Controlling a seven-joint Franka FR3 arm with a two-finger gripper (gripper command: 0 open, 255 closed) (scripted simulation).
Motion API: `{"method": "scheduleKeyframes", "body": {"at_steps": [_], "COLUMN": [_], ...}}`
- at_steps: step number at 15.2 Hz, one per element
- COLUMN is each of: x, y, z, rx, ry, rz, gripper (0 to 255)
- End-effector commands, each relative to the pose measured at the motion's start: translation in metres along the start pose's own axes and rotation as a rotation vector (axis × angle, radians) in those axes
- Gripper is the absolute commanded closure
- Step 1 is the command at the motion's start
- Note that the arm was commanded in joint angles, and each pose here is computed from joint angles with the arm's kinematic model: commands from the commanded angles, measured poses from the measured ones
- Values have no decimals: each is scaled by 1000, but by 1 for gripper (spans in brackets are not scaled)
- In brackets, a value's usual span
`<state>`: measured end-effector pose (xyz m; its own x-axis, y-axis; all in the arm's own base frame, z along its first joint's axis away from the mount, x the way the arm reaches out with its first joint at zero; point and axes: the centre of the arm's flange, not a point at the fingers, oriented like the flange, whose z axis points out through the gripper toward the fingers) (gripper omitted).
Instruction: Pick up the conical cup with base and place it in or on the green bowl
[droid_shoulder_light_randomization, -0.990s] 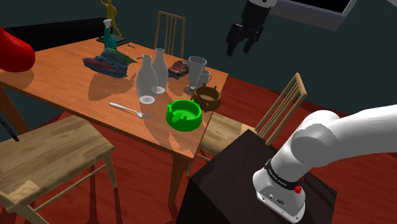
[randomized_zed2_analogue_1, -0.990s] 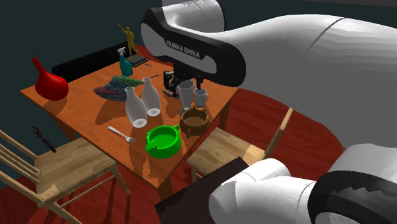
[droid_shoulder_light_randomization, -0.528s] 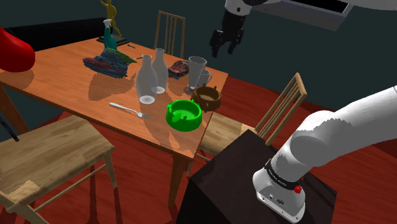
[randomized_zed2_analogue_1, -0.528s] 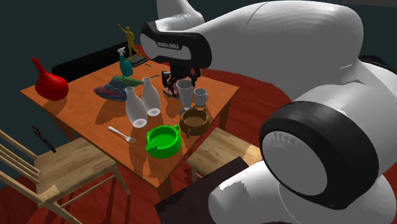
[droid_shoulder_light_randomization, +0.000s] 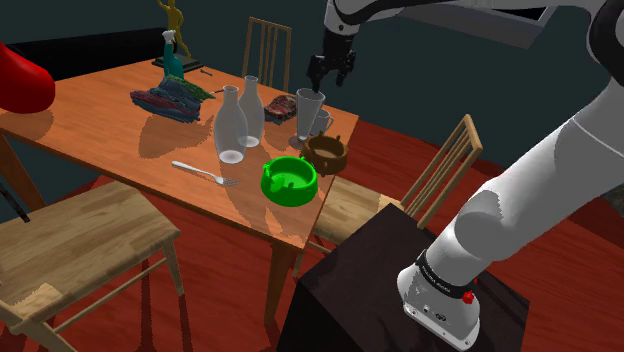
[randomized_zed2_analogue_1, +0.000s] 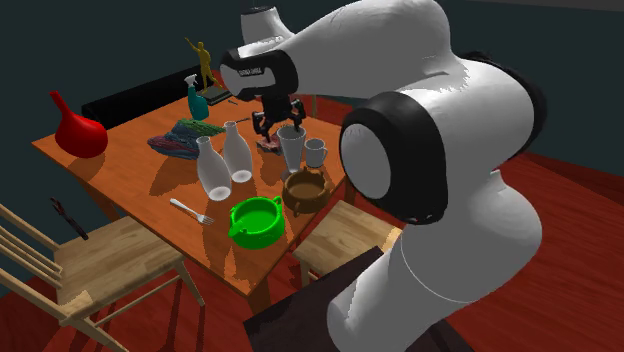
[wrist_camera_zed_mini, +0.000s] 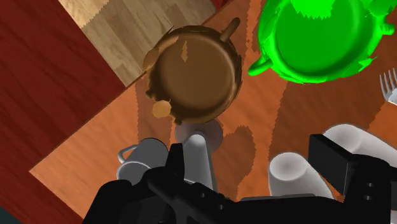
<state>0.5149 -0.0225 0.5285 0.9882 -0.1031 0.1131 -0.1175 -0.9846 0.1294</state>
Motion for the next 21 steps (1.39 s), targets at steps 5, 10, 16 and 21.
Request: {"method": "scheduleKeyframes", "body": {"at_steps": [5,10,16,21], "x": [72,128,140,140], "y": [2,6,8,9], "z": [44,81,110,129], "rx": [-26,-47,-52,-52], "ry": [-11,-20,-22,-22], "rz": [-4,-6,-7,-7], "gripper": [0,0,0,0]}}
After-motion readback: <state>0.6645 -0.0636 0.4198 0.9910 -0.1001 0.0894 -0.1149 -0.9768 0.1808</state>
